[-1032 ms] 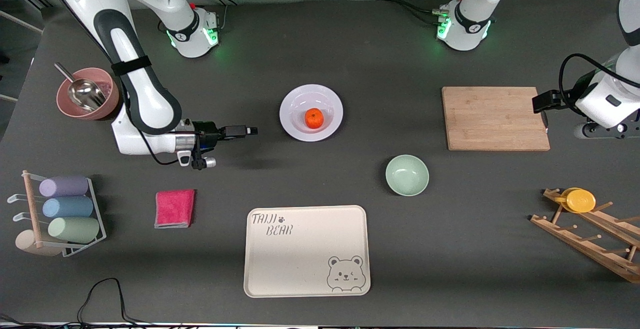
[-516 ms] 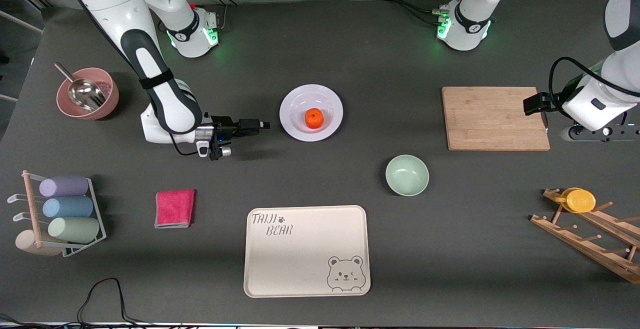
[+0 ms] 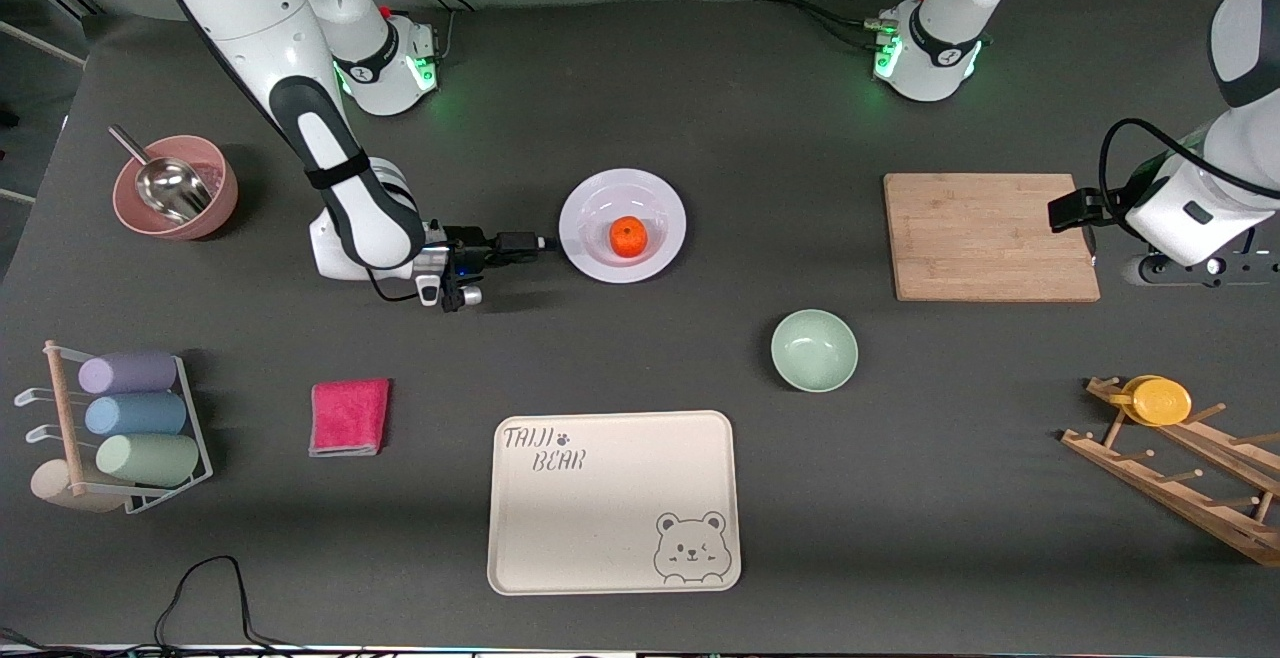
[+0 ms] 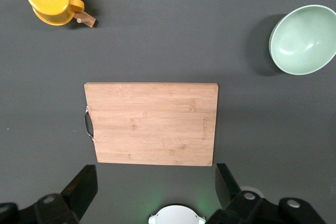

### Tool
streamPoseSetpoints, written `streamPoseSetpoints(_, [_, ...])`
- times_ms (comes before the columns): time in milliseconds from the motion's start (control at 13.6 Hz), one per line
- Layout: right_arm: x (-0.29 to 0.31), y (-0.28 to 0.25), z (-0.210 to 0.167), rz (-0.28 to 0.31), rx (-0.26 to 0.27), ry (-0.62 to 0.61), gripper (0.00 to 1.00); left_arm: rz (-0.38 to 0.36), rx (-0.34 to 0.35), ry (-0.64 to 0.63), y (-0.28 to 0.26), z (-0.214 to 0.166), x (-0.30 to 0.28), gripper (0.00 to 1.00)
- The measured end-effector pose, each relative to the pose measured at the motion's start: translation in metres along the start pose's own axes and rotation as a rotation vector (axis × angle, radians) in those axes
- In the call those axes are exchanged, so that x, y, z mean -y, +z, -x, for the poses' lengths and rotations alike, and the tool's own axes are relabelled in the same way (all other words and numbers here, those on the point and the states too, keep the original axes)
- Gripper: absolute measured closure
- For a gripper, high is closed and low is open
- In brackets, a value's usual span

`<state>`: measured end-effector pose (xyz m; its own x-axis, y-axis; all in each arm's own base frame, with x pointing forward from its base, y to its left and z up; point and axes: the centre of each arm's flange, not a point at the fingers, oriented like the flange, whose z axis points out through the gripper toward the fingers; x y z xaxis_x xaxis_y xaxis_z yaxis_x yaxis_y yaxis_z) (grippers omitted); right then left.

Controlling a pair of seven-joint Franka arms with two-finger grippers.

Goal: Place orange and plate with both arms
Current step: 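Move the right gripper to the plate rim and grip it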

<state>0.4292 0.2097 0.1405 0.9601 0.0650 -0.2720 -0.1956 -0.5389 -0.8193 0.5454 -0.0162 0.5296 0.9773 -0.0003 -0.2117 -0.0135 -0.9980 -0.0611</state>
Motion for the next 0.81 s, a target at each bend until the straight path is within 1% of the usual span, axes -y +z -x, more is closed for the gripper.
streamPoseSetpoints(221, [0.003,0.023,0.008,-0.012,0.015,0.000,0.00,0.000,0.005,-0.002,0.003,-0.002,0.001,0.00])
streamPoseSetpoints(590, [-0.011,0.030,0.010,-0.004,0.026,-0.017,0.00,0.000,0.003,-0.003,0.002,-0.002,0.001,0.00])
streamPoseSetpoints(811, [-0.012,0.030,0.011,-0.003,0.026,-0.018,0.04,0.000,0.003,-0.003,0.003,-0.002,0.001,0.00])
